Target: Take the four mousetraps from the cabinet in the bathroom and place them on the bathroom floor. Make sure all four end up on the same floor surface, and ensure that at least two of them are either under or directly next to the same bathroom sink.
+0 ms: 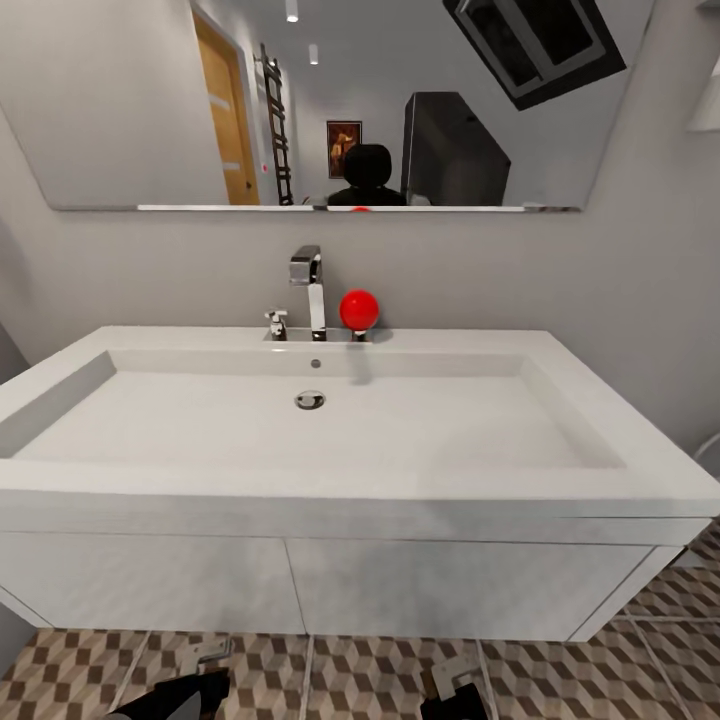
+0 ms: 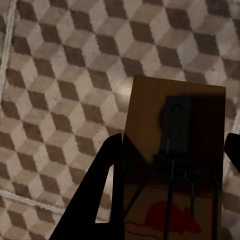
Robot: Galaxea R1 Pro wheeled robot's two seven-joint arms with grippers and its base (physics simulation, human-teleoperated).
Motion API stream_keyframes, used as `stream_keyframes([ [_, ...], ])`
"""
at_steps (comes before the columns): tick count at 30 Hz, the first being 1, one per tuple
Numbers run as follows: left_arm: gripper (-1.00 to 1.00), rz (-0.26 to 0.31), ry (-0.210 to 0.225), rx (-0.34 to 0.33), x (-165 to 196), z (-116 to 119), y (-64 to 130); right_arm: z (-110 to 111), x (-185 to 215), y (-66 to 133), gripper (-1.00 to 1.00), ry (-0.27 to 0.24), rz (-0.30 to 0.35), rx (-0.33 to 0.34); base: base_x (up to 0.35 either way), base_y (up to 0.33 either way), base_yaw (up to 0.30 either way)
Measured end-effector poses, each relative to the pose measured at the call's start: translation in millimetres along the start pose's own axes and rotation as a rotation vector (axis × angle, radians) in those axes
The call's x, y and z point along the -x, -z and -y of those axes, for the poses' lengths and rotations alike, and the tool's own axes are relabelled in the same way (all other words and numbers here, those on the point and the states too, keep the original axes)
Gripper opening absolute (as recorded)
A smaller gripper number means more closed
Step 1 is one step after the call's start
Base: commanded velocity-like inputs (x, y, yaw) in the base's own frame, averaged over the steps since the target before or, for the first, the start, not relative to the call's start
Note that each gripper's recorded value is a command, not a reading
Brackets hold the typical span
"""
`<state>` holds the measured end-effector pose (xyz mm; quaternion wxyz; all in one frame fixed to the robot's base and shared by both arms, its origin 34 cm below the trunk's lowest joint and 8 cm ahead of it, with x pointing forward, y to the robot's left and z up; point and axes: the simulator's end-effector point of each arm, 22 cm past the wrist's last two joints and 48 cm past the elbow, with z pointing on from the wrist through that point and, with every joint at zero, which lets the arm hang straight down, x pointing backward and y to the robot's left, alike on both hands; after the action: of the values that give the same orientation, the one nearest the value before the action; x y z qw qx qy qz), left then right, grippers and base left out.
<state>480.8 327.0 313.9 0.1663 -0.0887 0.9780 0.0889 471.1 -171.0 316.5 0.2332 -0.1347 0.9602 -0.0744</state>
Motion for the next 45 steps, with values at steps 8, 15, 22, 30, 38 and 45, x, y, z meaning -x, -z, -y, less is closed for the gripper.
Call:
stream_keyframes([
  [8, -1.00, -0.001, 0.001, -0.001, -9, 2, -14.8, -5, -11, -13.3, -1.00, 0.000, -0.001, 0.001, 0.000, 0.000, 0.000],
  [15, -1.00, 0.000, 0.001, -0.001, -17, 4, -27.8, -8, -20, -25.1, -1.00, 0.000, 0.000, 0.001, 0.000, 0.000, 0.000],
  [22, -1.00, 0.001, 0.001, -0.001, -25, 5, -40.8, -12, -28, -37.0, -1.00, -0.001, 0.002, 0.000, 0.000, 0.000, 0.000],
  [30, -1.00, 0.001, 0.001, -0.001, -35, 7, -55.9, -16, -39, -50.5, -1.00, -0.001, 0.002, 0.000, 0.000, 0.000, 0.000],
  [38, -1.00, 0.001, 0.002, -0.001, -45, 8, -71.0, -21, -51, -64.1, -1.00, -0.001, 0.003, 0.000, 0.000, 0.000, 0.000],
  [45, -1.00, 0.000, 0.003, -0.001, -54, 10, -84.3, -24, -59, -76.3, -1.00, 0.000, 0.005, -0.002, 0.000, 0.000, 0.000],
])
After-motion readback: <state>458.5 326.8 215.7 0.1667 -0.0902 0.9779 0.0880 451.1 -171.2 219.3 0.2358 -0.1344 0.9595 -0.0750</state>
